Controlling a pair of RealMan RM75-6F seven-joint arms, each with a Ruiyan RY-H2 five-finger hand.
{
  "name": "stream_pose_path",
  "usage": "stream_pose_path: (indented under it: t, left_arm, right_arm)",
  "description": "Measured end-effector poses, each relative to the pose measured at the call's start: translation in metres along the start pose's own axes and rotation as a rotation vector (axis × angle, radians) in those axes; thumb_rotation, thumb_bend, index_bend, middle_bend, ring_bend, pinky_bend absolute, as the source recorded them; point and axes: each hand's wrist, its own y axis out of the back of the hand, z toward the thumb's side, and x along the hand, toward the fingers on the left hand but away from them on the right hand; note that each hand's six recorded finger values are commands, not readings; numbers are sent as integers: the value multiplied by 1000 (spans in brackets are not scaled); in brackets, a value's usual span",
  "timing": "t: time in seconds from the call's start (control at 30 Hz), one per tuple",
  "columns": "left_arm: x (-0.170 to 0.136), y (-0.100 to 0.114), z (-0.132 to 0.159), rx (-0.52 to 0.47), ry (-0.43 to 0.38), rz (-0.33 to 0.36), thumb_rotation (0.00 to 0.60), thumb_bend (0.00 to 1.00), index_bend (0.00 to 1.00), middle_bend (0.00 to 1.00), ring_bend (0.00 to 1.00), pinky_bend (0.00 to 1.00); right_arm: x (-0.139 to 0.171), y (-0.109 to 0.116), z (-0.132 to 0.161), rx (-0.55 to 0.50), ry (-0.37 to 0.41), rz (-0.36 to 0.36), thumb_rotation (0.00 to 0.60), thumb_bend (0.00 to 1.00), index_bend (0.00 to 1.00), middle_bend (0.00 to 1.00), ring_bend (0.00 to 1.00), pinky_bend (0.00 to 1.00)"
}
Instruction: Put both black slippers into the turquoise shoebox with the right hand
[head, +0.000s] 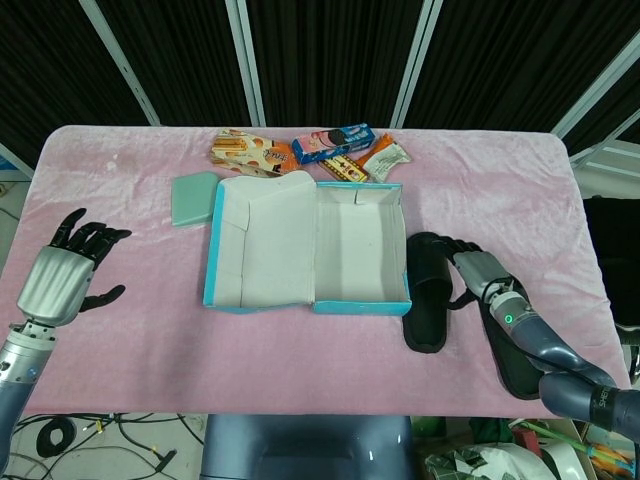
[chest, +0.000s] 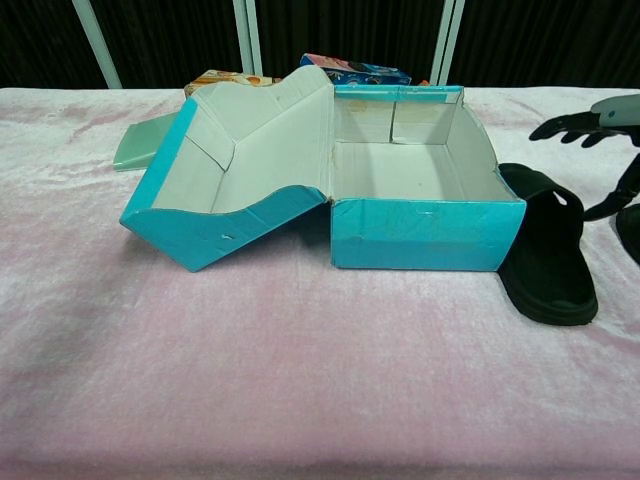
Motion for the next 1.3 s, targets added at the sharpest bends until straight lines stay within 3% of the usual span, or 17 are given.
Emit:
stream_pose_path:
  t: [0.2, 0.6, 0.7, 0.83, 0.9, 1.0, 1.3]
  left_arm:
    - [1, 0, 2, -2, -3, 4, 600, 0, 225, 310, 217, 104]
    - [-7, -11, -11, -11, 40, -25, 600, 0, 223, 308, 217, 104]
    - [-10, -12, -14, -14, 51, -26, 600, 0, 223, 307, 216, 104]
    - [-12, -13, -18, -15, 62, -28, 600, 0, 223, 307, 217, 104]
    - [-13, -13, -19, -17, 64, -25, 600, 0, 223, 307, 217, 104]
    - [-13, -12, -20, -19, 66, -18, 600, 0, 223, 307, 217, 104]
    - [-14, -10, -20, -24, 64, -7, 600, 0, 223, 307, 217, 104]
  right_arm:
    - [-5, -10, -3, -2, -18, 22, 600, 61, 0, 0, 0, 72]
    - [-35, -8, -15, 11, -78, 55, 600, 60, 0, 4, 0, 72]
    - [-44, -10, -20, 17, -102, 71, 600, 61, 27, 113, 8, 90]
    - [-55, -15, -25, 28, -124, 86, 600, 121, 244, 322, 119, 159]
    - [-58, -17, -25, 31, -126, 91, 600, 172, 306, 374, 168, 179]
    - [-58, -18, -24, 27, -123, 90, 600, 236, 363, 424, 215, 199]
    - [-40, -8, -18, 15, -83, 21, 600, 239, 397, 450, 244, 208]
